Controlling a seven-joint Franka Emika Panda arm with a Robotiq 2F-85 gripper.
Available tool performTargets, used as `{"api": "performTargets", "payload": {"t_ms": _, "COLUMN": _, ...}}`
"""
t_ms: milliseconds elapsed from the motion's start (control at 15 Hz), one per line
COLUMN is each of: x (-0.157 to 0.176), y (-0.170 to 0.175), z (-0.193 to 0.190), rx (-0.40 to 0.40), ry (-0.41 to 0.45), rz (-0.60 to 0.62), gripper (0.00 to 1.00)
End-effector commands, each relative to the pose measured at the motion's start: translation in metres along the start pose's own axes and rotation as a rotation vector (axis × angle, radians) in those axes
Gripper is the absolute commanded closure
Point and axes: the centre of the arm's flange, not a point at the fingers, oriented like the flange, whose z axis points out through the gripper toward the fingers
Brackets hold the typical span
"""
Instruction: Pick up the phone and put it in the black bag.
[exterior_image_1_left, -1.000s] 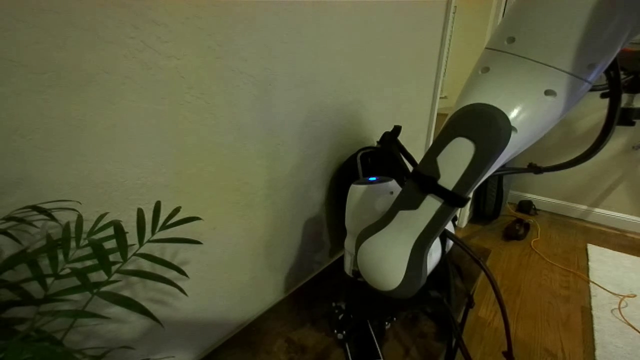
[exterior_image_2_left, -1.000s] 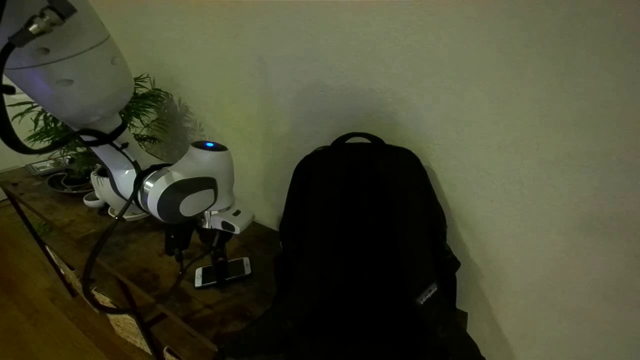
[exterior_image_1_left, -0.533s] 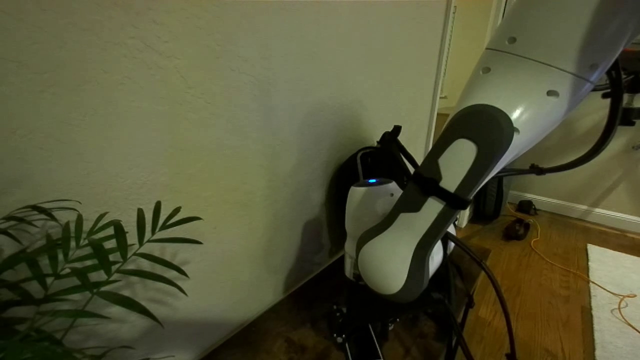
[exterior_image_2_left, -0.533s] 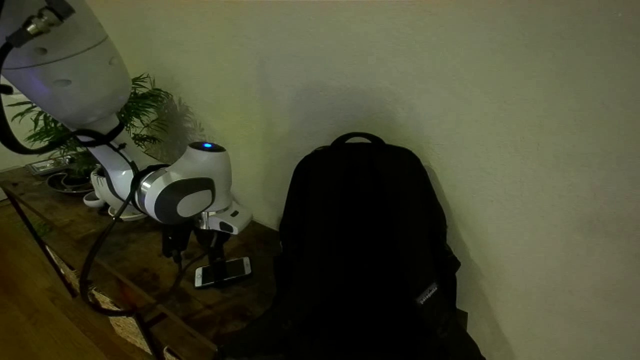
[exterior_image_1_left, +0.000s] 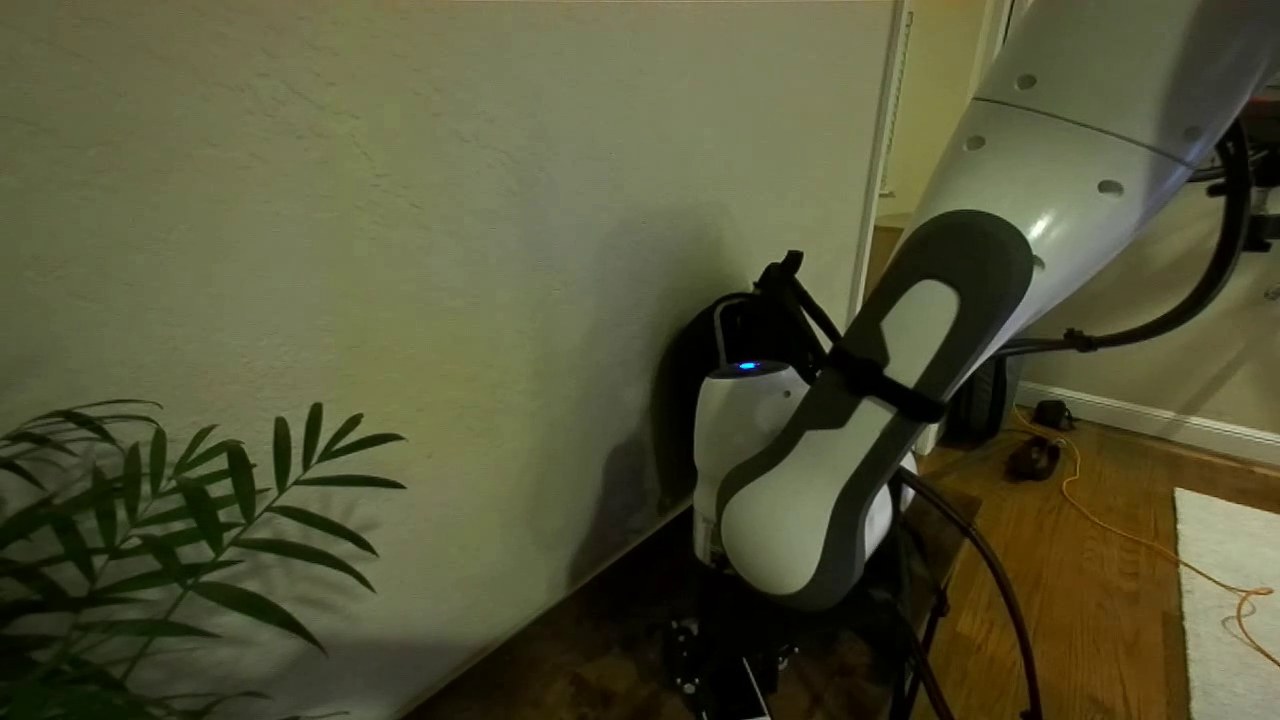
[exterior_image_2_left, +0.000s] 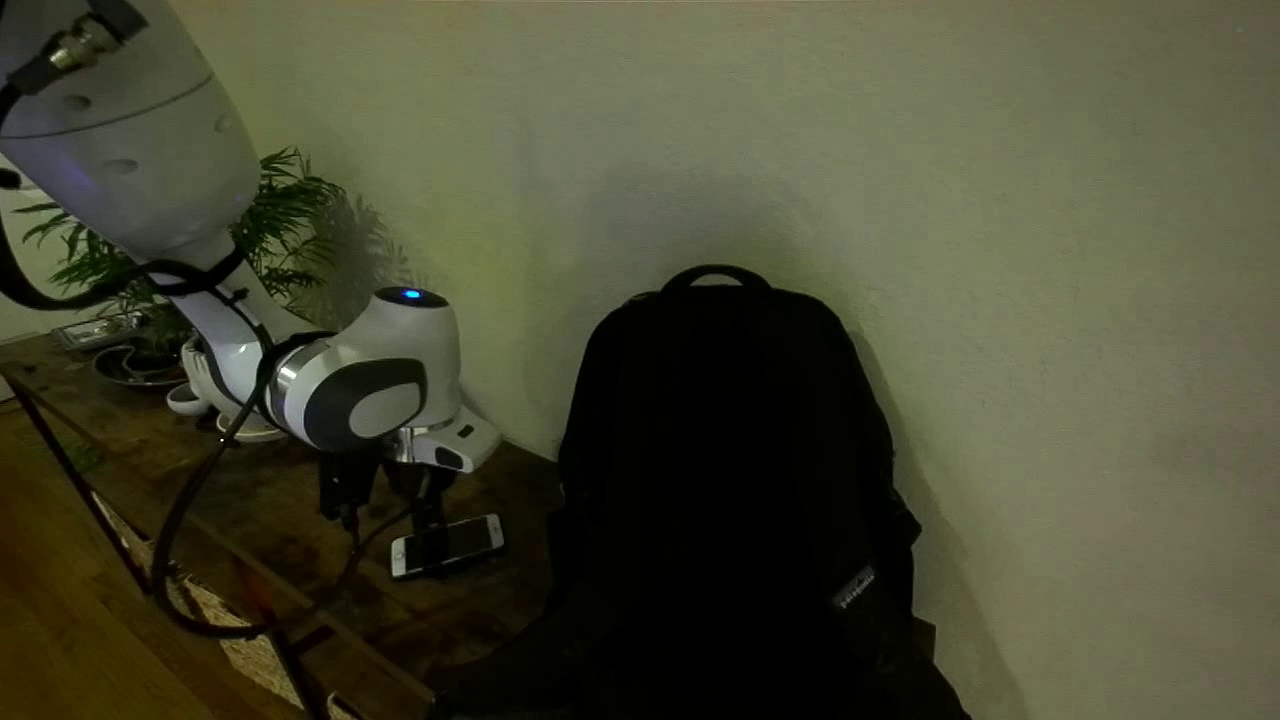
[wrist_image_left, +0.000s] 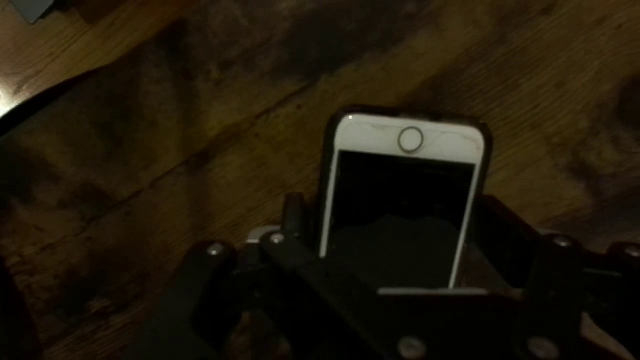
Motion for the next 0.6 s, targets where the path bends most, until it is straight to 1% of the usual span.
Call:
{"api": "performTargets", "payload": {"t_ms": 0, "x": -0.0096, "y": 0.0079, "z": -0.011, "rx": 0.003, "ry": -0.017, "rz": -0.015, "gripper": 0.45}}
{"api": "performTargets", "payload": {"t_ms": 133, "x": -0.0084, "y": 0.0098, "z": -0.0114, "rx": 0.003, "ry": -0.018, "rz": -0.016, "gripper": 0.57}}
{"api": "performTargets", "payload": {"t_ms": 467, "x": -0.0071, "y": 0.012, "z": -0.0138, "rx": 0.005, "ry": -0.014, "rz": -0.023, "gripper": 0.92}}
{"api": "performTargets", "payload": {"t_ms": 533, "x": -0.0072, "y": 0.0123, "z": -0.0141, "rx": 0.004, "ry": -0.012, "rz": -0.023, "gripper": 0.69}}
